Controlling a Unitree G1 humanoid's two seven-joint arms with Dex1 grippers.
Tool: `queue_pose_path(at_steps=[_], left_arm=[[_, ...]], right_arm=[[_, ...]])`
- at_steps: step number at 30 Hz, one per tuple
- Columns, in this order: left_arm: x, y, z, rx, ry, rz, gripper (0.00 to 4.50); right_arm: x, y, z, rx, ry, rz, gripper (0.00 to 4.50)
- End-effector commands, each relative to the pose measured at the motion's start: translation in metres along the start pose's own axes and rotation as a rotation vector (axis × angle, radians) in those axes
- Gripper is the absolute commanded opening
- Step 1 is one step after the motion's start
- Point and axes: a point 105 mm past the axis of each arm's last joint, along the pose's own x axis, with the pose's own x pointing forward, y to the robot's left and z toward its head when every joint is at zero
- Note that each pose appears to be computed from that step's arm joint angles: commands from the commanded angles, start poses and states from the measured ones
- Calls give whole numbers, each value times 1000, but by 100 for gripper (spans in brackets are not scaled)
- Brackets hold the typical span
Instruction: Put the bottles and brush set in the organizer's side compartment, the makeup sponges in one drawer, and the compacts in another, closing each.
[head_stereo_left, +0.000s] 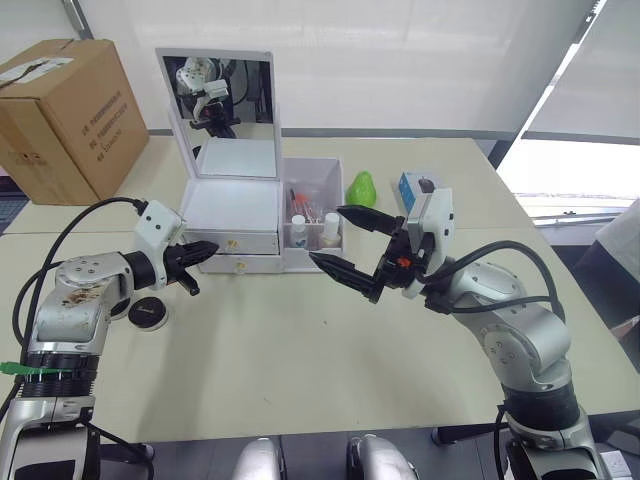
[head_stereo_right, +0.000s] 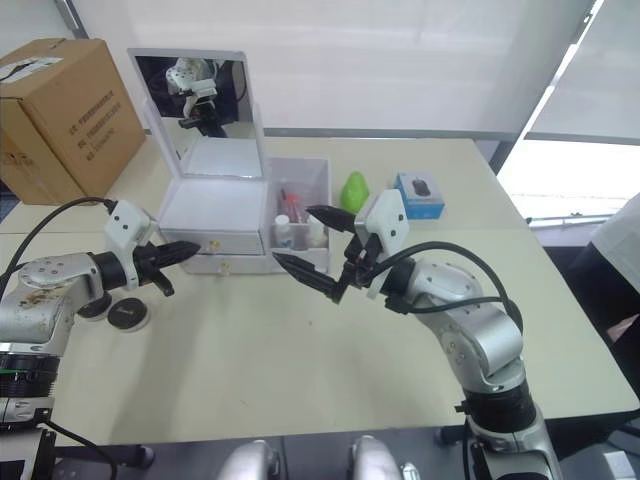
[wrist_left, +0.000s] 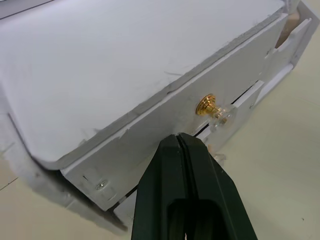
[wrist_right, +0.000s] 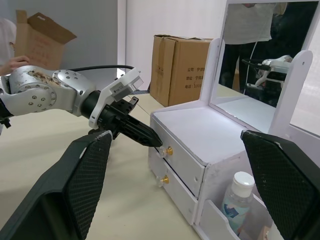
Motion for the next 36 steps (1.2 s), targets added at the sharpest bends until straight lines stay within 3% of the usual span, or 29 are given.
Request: queue_pose_path(at_steps=[1,9,23,31,36], left_arm=[[-7,10,16,33,-47,44,2],[-12,6,23,3,-94,26,2],[-3,1,19,-5,-81,27,2],[-42,1,22,-14,-99,43,2],[-87,2,18,-36,-121,106,2]], right_arm=[[-3,1,10,-25,-30,0,450],[-6,-2,9,-27,-18,-12,450],[-10,-3,8,-25,-5,-23,450],[-21,-6,9,-33,12,-43,450],[-58,-24,3,-57,89,-151,450]])
